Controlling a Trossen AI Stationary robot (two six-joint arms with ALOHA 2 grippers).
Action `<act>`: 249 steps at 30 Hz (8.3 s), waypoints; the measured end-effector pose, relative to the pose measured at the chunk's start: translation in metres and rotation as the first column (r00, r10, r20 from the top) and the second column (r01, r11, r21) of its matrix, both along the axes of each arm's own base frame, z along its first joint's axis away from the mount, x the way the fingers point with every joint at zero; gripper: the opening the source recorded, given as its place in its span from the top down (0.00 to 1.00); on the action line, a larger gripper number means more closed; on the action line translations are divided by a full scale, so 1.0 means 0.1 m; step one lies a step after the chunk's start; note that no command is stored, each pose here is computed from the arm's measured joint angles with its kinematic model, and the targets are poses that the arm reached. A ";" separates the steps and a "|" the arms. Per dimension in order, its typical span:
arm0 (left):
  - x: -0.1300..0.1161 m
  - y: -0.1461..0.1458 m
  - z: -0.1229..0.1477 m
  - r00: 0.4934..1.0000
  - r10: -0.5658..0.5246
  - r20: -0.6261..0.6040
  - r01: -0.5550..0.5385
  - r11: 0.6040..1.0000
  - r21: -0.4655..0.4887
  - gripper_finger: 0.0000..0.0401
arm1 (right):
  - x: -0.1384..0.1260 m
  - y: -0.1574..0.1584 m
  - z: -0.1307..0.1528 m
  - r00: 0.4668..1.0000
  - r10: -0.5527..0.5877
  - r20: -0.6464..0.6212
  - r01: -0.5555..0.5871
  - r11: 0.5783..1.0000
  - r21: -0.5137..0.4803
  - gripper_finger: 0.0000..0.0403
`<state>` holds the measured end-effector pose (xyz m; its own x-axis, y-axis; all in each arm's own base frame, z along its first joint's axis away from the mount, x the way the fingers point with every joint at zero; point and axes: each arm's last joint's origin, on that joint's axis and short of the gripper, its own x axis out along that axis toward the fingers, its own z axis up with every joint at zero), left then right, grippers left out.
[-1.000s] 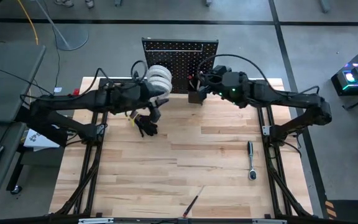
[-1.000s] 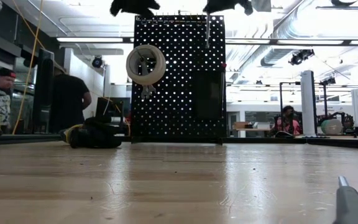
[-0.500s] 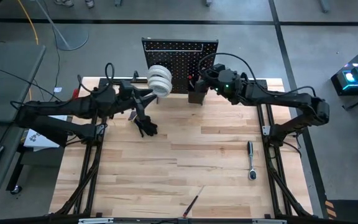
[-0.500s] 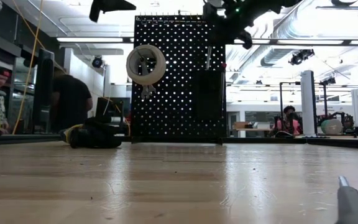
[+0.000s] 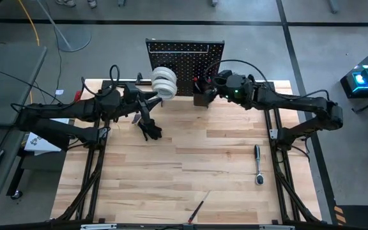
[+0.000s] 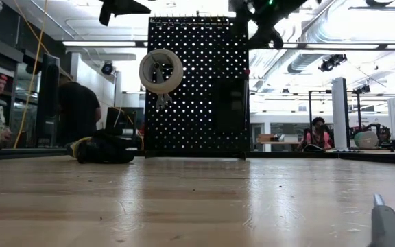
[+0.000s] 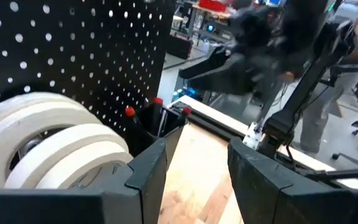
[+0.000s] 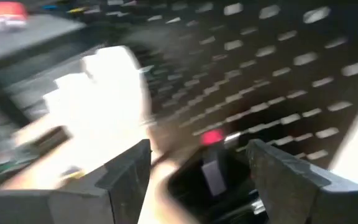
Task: Hang tools onto peg board
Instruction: Put the black nut driver into the black bin on the peg board
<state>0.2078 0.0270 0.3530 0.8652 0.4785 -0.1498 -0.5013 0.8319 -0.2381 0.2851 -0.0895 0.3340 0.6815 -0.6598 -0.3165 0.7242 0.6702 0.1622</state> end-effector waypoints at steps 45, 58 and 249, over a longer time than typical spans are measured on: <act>0.38 -0.80 -0.42 0.983 -0.185 0.012 0.171 0.875 -0.453 0.61 | 0.64 3.25 -1.62 -0.180 0.826 -0.534 -0.868 0.121 0.481 0.35; 0.34 -0.90 -0.43 0.990 -0.143 -0.001 0.131 0.908 -0.398 0.61 | 0.71 3.45 -2.05 -0.229 0.799 -0.557 -0.892 0.057 0.448 0.35; -0.37 -0.63 -0.10 0.997 0.043 -0.062 -0.050 0.992 -0.118 0.61 | 0.78 1.08 -0.30 0.807 0.360 -0.468 -0.222 0.919 0.325 0.95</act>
